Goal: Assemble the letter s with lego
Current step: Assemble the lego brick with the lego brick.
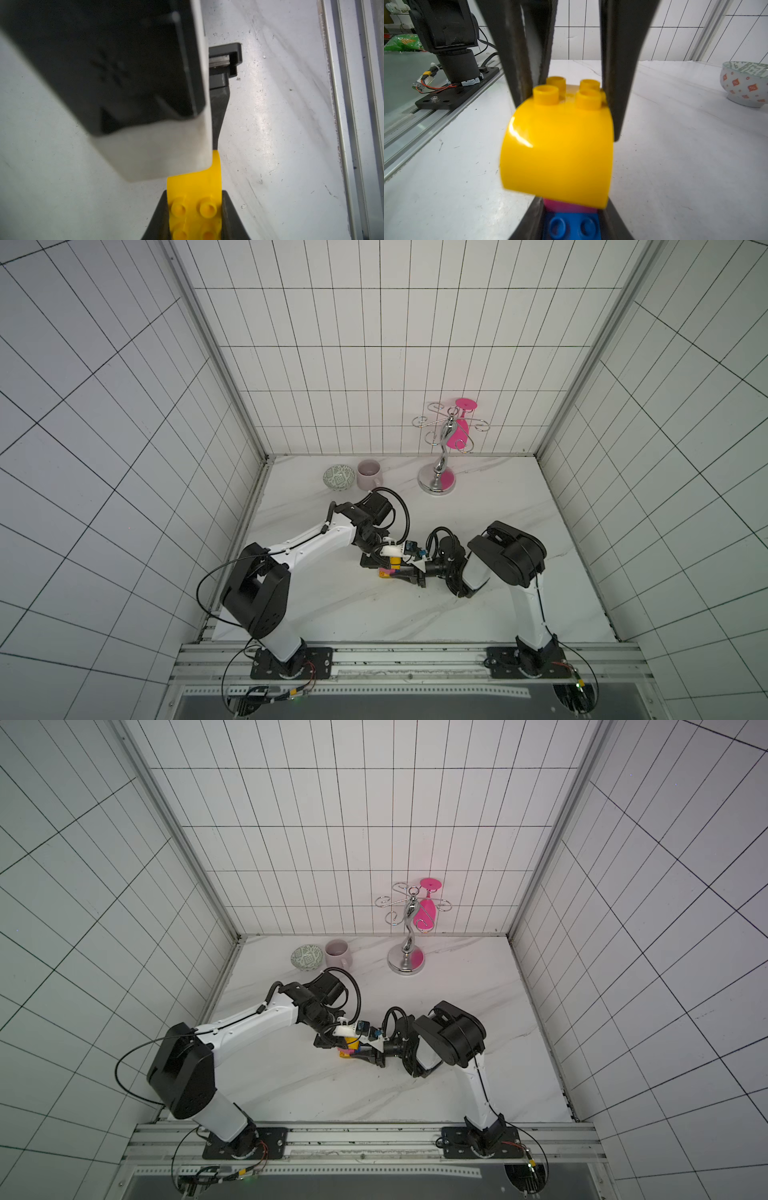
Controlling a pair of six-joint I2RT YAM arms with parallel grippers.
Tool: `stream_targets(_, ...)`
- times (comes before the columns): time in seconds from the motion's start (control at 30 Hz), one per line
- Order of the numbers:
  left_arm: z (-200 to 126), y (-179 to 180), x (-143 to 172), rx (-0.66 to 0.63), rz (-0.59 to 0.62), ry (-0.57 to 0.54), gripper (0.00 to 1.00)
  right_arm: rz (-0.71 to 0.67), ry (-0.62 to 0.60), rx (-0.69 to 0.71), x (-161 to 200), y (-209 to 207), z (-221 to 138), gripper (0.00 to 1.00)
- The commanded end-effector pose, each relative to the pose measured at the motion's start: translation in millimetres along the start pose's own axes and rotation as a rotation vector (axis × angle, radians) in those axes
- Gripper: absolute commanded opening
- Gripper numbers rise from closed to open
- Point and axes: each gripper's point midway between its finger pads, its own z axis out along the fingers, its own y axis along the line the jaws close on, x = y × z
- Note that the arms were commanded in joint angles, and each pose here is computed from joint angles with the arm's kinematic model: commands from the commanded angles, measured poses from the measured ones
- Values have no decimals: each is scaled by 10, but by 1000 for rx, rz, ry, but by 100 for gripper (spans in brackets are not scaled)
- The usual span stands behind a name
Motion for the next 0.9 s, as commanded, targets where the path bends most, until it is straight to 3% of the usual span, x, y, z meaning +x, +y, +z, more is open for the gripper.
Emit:
stream_targets(0.0,432,-239,162,130,1,43,17,-24,101,47,328,-16,50,12)
stream_targets(0.87,579,-169,242,109,-36,114,17,-70,159,53,376,-10,37,11)
